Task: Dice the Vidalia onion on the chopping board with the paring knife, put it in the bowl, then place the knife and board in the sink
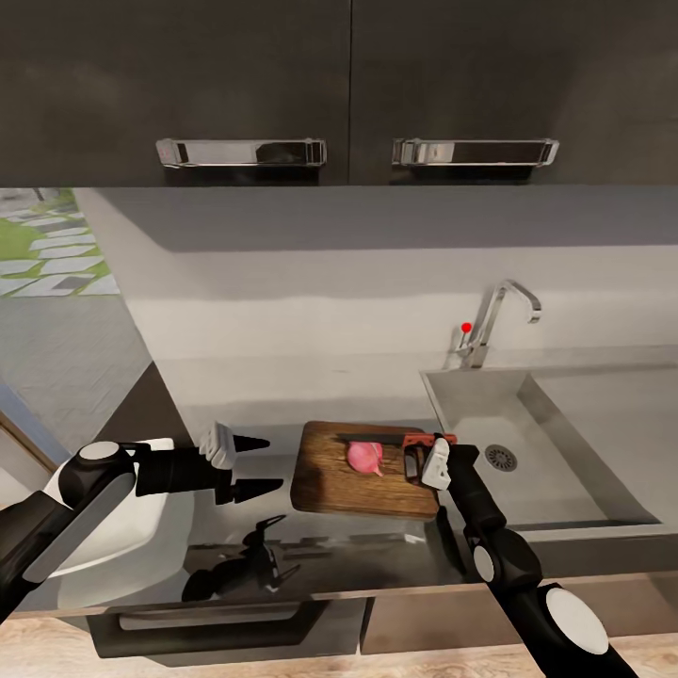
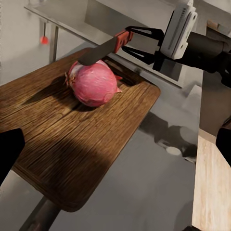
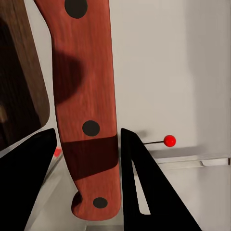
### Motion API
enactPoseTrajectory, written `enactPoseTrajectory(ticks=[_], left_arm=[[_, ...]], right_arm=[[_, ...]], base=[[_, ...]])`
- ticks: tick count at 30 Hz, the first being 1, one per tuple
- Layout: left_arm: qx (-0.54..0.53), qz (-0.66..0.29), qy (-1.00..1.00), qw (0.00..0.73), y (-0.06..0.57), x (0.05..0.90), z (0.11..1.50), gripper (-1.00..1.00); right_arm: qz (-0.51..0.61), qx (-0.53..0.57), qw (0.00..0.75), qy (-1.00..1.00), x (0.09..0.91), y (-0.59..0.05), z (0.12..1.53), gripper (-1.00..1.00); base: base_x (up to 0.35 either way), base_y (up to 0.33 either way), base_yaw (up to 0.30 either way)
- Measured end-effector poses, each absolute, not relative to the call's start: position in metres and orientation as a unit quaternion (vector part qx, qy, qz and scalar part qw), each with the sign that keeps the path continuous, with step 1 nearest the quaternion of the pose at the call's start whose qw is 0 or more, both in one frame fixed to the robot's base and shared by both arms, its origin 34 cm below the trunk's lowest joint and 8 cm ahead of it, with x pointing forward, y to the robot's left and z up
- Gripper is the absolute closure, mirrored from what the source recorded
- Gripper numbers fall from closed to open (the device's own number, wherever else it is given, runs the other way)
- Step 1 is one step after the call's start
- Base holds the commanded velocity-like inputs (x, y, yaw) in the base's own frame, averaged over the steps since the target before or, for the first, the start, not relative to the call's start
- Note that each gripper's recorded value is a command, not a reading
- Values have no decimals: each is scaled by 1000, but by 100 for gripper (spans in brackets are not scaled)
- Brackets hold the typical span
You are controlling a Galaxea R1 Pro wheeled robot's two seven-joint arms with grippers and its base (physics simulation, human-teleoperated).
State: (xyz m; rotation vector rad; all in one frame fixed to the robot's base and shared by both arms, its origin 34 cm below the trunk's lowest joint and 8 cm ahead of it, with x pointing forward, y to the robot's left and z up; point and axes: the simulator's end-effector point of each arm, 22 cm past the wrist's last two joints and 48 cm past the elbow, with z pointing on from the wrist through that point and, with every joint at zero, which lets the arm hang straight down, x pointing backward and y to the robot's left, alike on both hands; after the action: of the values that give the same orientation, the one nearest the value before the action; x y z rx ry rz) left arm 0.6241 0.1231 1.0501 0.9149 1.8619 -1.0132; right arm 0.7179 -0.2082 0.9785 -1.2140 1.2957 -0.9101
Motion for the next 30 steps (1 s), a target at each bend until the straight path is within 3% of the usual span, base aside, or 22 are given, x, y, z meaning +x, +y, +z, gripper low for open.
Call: enactPoseTrajectory(ticks=[30], left_arm=[[362,-401,738,405,124,624,1053,-100]], right_arm=[[-383,-511,541,548,717,-209,980,100]], base=[[0,0,0]])
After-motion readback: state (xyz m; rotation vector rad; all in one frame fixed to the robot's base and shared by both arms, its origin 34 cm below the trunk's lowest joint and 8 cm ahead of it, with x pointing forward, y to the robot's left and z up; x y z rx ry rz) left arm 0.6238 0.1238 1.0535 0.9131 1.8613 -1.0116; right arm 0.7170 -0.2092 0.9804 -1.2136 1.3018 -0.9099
